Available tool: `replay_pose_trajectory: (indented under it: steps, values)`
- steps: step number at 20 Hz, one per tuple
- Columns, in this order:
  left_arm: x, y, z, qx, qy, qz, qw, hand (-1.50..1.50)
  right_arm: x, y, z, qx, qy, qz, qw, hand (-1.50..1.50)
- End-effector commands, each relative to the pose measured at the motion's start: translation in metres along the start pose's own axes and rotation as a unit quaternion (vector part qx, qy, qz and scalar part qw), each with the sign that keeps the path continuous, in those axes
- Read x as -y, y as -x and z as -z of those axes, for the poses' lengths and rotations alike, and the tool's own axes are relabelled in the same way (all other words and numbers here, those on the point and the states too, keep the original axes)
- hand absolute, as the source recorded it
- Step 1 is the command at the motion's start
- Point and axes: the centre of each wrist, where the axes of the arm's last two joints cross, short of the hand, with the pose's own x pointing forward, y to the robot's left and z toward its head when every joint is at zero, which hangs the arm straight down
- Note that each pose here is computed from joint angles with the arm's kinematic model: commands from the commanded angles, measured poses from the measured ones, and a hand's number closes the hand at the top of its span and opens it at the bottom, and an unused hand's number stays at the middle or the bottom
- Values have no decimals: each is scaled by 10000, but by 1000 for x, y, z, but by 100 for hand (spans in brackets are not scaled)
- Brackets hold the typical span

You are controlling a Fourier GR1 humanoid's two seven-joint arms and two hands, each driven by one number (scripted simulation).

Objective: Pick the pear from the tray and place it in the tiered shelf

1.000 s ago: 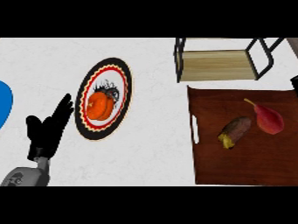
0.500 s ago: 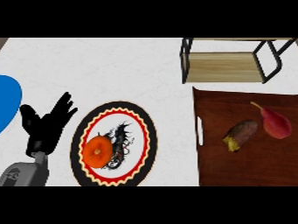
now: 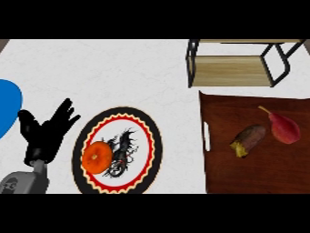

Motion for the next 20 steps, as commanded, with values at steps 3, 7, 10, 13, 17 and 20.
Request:
replay_pose_trajectory:
  steps: [3, 7, 10, 13, 17, 20]
  values:
    - [-9, 14, -8, -460, -185, -48, 9988, 0, -9, -40, 39, -297, -584, -497, 9966, -150]
    - [-16, 27, -10, -504, -252, 8, 9984, 0, -31, -72, 70, -530, -333, -788, 9949, -150]
    - [1, 15, -6, -593, -264, 6, 9979, 0, -50, -81, 78, -762, -158, -1034, 9916, -150]
    - [-10, 13, -16, -565, -179, 70, 9982, 0, -61, -74, 82, -1075, -169, -1177, 9871, -150]
    - [-15, 24, -22, -554, -225, -9, 9982, 0, -91, -93, 98, -1416, -437, -1319, 9801, -150]
    - [-5, 27, -13, -517, -115, -73, 9986, 0, -104, -79, 101, -1458, -586, -1594, 9746, -150]
